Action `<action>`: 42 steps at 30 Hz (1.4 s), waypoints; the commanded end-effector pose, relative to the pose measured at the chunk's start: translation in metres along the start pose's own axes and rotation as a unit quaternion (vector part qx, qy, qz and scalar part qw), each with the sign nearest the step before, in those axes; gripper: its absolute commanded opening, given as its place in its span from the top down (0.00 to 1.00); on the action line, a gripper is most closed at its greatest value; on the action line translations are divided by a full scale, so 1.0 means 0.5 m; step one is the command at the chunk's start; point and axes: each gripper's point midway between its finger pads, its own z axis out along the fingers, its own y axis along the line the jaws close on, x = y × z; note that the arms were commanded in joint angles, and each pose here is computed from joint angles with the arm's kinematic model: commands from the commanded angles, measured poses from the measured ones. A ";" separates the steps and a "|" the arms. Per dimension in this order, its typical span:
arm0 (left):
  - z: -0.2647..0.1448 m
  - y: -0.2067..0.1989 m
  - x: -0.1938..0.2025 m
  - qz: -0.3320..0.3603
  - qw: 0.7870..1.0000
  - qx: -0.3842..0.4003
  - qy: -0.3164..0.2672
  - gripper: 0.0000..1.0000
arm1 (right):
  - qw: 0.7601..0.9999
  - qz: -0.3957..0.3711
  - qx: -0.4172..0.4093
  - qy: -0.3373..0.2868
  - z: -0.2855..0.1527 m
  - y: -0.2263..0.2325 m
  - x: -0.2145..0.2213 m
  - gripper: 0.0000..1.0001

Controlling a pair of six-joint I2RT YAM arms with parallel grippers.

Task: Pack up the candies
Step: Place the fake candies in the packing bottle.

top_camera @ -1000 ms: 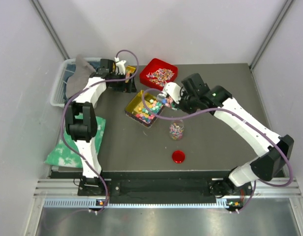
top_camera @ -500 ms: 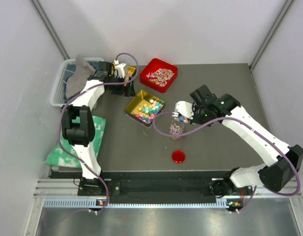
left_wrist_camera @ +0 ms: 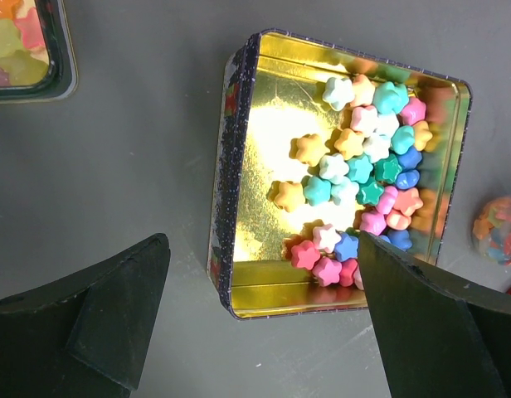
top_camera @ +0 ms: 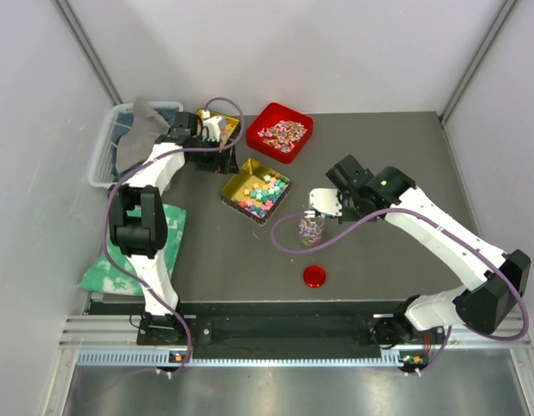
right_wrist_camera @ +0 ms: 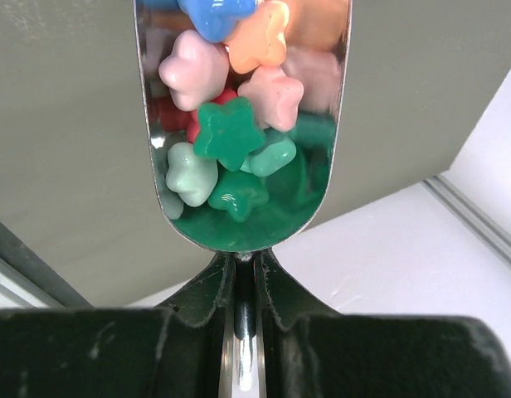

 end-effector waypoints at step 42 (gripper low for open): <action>-0.026 -0.021 -0.007 0.010 1.000 0.014 -0.022 0.01 | 0.989 -0.100 0.076 0.072 -0.005 -0.044 -0.024 1.00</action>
